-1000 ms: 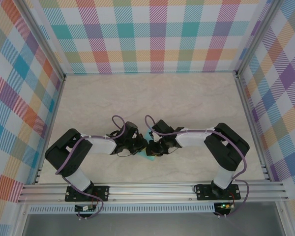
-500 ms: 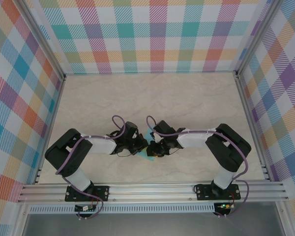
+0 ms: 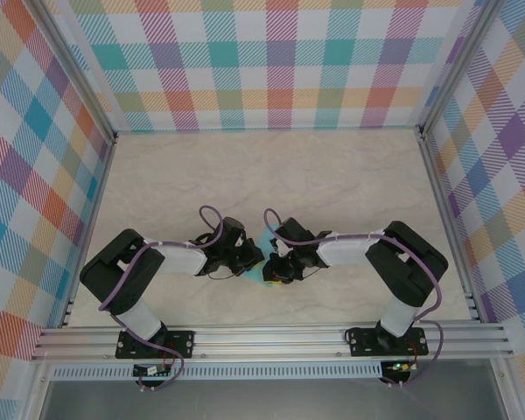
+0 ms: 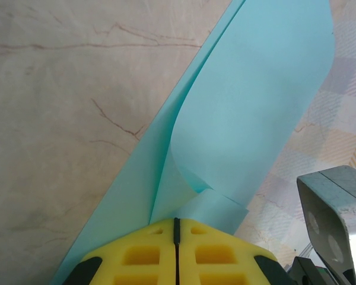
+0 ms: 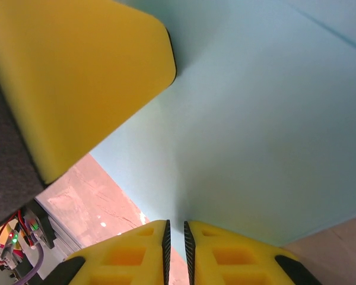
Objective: Fold a paper plane with a square sheet of paper (pick it up from the middle)
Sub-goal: Fold the triangle a second time at the center of the table.
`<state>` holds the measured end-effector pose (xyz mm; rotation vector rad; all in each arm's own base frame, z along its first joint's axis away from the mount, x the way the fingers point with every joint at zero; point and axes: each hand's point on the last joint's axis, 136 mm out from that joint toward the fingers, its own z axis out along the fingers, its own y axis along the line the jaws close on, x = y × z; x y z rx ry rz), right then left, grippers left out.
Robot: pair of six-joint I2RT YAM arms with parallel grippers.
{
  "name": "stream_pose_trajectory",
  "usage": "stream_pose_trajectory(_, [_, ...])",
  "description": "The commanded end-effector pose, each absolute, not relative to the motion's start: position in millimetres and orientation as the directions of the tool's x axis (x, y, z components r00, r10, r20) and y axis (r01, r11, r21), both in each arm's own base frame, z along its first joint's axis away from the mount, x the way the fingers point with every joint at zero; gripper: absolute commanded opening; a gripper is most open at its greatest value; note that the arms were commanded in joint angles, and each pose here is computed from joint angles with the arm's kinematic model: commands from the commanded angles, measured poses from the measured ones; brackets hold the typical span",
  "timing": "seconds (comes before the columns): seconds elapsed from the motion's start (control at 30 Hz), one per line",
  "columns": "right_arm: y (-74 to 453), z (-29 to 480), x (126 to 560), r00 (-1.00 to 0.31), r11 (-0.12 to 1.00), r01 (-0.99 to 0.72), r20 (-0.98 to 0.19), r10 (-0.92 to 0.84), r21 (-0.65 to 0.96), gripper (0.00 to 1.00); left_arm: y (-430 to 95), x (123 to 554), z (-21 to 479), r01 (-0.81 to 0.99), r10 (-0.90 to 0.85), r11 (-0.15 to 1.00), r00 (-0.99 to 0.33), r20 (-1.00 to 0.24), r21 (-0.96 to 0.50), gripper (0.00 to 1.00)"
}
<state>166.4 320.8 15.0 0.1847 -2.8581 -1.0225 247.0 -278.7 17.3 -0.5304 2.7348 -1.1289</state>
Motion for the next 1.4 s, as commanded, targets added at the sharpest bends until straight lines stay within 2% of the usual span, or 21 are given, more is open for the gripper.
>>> stream_pose_trajectory(0.0, [296.5, -4.5, 147.4, -0.985, 0.837, -0.037, 0.123, -0.124, 0.546, 0.18, -251.5, 227.4, -16.1, -0.335, -0.389, 0.732, -0.921, 0.041, -0.593, 0.06])
stream_pose_trajectory(0.27, [318.3, 31.3, 152.3, -0.987, 0.749, -0.066, 0.068, -0.147, 0.659, 0.19, -252.3, 227.5, -15.7, -0.335, -0.388, 0.729, -0.921, 0.043, -0.597, 0.06])
stream_pose_trajectory(0.67, [303.1, -14.0, 129.2, -0.976, 0.795, 0.005, 0.176, -0.128, 0.607, 0.18, -252.4, 226.7, -15.4, -0.333, -0.385, 0.729, -0.922, 0.044, -0.598, 0.06])
stream_pose_trajectory(1.1, [323.1, 39.5, 154.7, -0.992, 0.742, -0.070, 0.034, -0.124, 0.667, 0.18, -252.7, 226.6, -13.3, -0.331, -0.384, 0.727, -0.922, 0.043, -0.601, 0.06])
stream_pose_trajectory(1.37, [322.0, 22.8, 150.2, -0.990, 0.747, -0.047, 0.069, -0.123, 0.663, 0.18, -253.0, 226.6, -12.7, -0.329, -0.382, 0.726, -0.923, 0.043, -0.603, 0.06])
